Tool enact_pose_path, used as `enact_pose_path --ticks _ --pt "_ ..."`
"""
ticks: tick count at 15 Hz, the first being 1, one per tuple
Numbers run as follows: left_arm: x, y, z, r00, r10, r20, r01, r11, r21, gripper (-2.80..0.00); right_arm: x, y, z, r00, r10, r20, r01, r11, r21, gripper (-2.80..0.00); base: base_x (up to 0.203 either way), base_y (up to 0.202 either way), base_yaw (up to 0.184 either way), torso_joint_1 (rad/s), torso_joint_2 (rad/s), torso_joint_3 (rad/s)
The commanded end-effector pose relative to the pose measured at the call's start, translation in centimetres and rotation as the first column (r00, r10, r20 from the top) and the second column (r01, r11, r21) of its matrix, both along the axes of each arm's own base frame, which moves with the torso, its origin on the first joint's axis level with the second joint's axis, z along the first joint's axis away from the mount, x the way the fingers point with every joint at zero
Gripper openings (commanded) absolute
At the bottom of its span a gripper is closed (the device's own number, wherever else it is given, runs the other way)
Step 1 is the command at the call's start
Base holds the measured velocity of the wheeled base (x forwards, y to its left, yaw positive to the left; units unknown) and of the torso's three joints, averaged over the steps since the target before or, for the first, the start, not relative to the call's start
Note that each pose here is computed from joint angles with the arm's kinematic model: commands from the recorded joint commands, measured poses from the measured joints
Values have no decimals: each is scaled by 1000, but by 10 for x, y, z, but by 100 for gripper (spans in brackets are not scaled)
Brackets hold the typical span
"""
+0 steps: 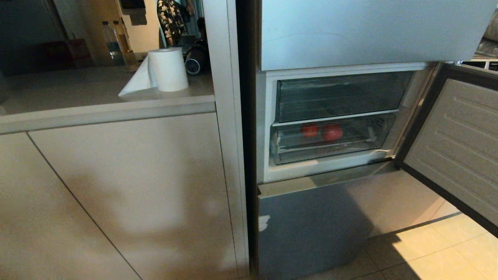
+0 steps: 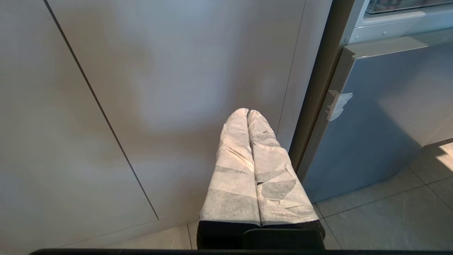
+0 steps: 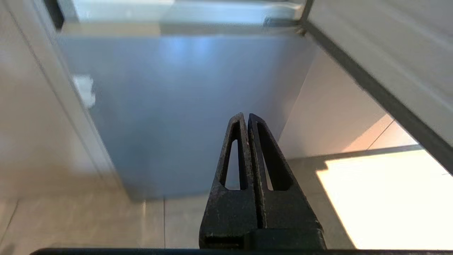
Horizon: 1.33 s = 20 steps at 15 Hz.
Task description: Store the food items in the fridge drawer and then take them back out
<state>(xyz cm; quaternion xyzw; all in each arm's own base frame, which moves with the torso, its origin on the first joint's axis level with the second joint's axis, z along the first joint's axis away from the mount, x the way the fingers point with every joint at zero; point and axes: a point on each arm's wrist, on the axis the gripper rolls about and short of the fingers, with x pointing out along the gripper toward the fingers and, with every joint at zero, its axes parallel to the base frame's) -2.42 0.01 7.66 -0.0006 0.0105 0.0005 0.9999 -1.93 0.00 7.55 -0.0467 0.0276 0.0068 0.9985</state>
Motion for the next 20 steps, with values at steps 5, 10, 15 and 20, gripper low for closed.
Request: enact_pose_path --ticks 5,10,15,20 --pt "0 0 0 1000 0 1 0 1000 0 -280 -3 0 -2 999 -13 40 11 999 31 -280 0 0 0 0 0 0" --pt "0 0 0 1000 0 1 0 1000 0 -280 -3 0 -2 999 -11 40 10 1000 29 -280 -1 2 -84 2 2 2" --pt "0 0 0 1000 0 1 0 1000 0 -280 -3 0 -2 999 -12 40 10 999 39 -280 -1 8 -177 1 1 4" --pt "0 0 0 1000 0 1 0 1000 0 -280 -3 0 -1 999 -11 41 9 998 58 -280 -1 8 -164 4 3 1"
